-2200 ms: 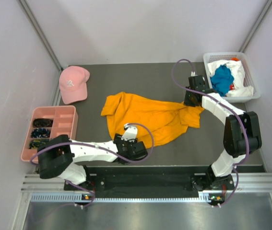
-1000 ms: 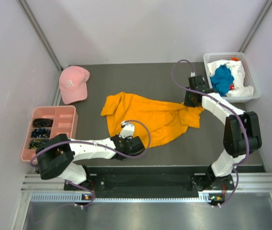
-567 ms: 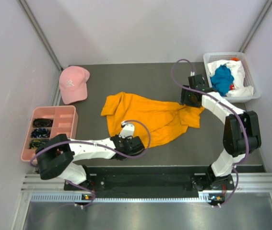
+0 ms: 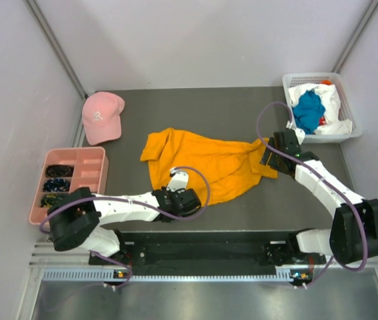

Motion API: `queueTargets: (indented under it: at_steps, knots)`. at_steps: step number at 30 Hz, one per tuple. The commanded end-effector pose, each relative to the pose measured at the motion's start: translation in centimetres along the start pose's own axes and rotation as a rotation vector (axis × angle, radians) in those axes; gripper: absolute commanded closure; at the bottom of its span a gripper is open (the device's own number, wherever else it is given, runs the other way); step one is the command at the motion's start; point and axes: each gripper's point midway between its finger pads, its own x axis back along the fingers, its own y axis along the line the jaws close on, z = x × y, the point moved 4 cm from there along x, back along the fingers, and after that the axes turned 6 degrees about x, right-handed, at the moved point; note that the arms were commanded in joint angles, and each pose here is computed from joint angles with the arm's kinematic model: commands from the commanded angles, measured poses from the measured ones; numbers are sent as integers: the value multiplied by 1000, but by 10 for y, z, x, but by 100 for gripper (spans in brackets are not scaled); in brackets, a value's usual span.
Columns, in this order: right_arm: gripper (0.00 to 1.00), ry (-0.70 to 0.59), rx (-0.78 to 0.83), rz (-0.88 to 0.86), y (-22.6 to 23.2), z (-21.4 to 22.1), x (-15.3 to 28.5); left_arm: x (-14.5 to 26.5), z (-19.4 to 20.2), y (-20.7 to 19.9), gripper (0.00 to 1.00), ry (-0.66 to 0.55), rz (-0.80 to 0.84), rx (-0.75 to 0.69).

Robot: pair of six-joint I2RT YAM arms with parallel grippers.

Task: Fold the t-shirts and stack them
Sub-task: Flatten out the tshirt

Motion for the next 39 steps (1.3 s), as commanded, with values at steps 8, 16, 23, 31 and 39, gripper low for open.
queueTargets:
  at_steps: [8, 16, 23, 31, 39]
  knots:
    - [27, 34, -139, 31, -20, 17, -19, 4, -9, -6, 100, -27, 58, 28]
    - [27, 86, -159, 20, -26, 27, -38, 4, -8, -6, 100, -27, 58, 23]
    - [32, 124, -146, 6, -22, 34, -47, 4, -8, -7, 100, -25, 58, 22]
    - [32, 149, -138, 9, -23, 40, -53, 3, -8, -6, 100, -25, 54, 19]
    - [52, 193, -122, -8, -19, 45, -61, 5, -9, -6, 100, -29, 61, 26]
